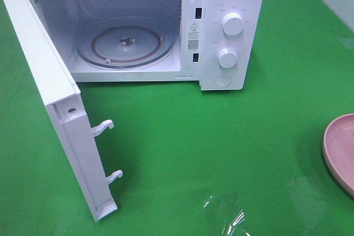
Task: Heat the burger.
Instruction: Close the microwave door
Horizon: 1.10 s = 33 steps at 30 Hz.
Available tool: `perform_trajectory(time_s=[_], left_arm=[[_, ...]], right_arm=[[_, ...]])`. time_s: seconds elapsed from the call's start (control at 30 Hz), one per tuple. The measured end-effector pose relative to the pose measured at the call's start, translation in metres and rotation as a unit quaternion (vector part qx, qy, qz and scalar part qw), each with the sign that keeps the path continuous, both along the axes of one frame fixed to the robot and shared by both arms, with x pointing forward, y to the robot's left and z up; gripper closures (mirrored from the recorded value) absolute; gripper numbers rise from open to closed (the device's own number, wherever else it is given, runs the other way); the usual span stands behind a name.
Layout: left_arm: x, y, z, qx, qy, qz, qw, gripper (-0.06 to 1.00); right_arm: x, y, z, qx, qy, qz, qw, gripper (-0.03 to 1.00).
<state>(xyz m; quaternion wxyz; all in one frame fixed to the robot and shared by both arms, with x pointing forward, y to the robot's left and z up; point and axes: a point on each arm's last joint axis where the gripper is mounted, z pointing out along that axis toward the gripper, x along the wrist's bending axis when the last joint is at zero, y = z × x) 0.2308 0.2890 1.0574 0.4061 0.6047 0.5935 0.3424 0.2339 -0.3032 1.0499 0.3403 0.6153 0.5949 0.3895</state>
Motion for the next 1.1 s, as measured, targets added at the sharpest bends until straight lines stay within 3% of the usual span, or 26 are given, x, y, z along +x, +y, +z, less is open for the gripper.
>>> perform_trajectory(time_s=[0.3,0.4,0.47,0.5,0.53,0.57,0.6,0.63,0.67,0.7,0.73,0.77,0.8,0.83,0.87,0.9,1.1], left_arm=[[-0.001,-0.002,0.003,-0.011,-0.007,-0.007,1.000,-0.01],[-0.003,0.000,0.013,-0.008,-0.036,0.003,0.999,0.02],[0.000,0.002,0.017,-0.003,-0.046,0.015,0.999,0.08],[0.006,0.005,0.019,0.001,-0.042,0.029,0.999,0.18],[0.006,0.005,0.019,0.001,-0.042,0.029,0.999,0.18],[0.013,0.007,0.021,0.005,-0.035,0.036,0.999,0.24],[0.017,0.008,0.022,0.004,-0.031,0.041,0.999,0.37],[0.017,0.008,0.022,0.004,-0.031,0.041,0.999,0.37],[0.026,0.009,0.025,0.009,-0.032,0.045,0.998,0.50],[0.026,0.009,0.025,0.009,-0.032,0.045,0.998,0.50],[0.037,0.011,0.029,0.011,-0.036,0.048,0.998,0.66],[0.037,0.011,0.029,0.011,-0.036,0.048,0.998,0.66],[0.047,0.012,0.031,0.016,-0.038,0.051,0.998,0.81],[0.052,0.012,0.032,0.017,-0.037,0.052,0.998,0.88],[0.052,0.012,0.032,0.017,-0.037,0.052,0.998,0.88],[0.062,0.013,0.034,0.019,-0.040,0.053,0.998,0.94],[0.089,0.016,0.030,0.029,-0.062,0.058,0.996,0.94]], right_arm=[[0.000,0.000,0.000,0.000,0.000,0.000,1.000,0.21],[0.000,0.000,0.000,0.000,0.000,0.000,1.000,0.21],[0.000,0.000,0.000,0.000,0.000,0.000,1.000,0.21],[0.000,0.000,0.000,0.000,0.000,0.000,1.000,0.21],[0.000,0.000,0.000,0.000,0.000,0.000,1.000,0.21],[0.000,0.000,0.000,0.000,0.000,0.000,1.000,0.21],[0.000,0.000,0.000,0.000,0.000,0.000,1.000,0.21],[0.000,0.000,0.000,0.000,0.000,0.000,1.000,0.21],[0.000,0.000,0.000,0.000,0.000,0.000,1.000,0.21],[0.000,0.000,0.000,0.000,0.000,0.000,1.000,0.21],[0.000,0.000,0.000,0.000,0.000,0.000,1.000,0.21],[0.000,0.000,0.000,0.000,0.000,0.000,1.000,0.21],[0.000,0.000,0.000,0.000,0.000,0.000,1.000,0.21],[0.000,0.000,0.000,0.000,0.000,0.000,1.000,0.21],[0.000,0.000,0.000,0.000,0.000,0.000,1.000,0.21],[0.000,0.000,0.000,0.000,0.000,0.000,1.000,0.21],[0.000,0.000,0.000,0.000,0.000,0.000,1.000,0.21]])
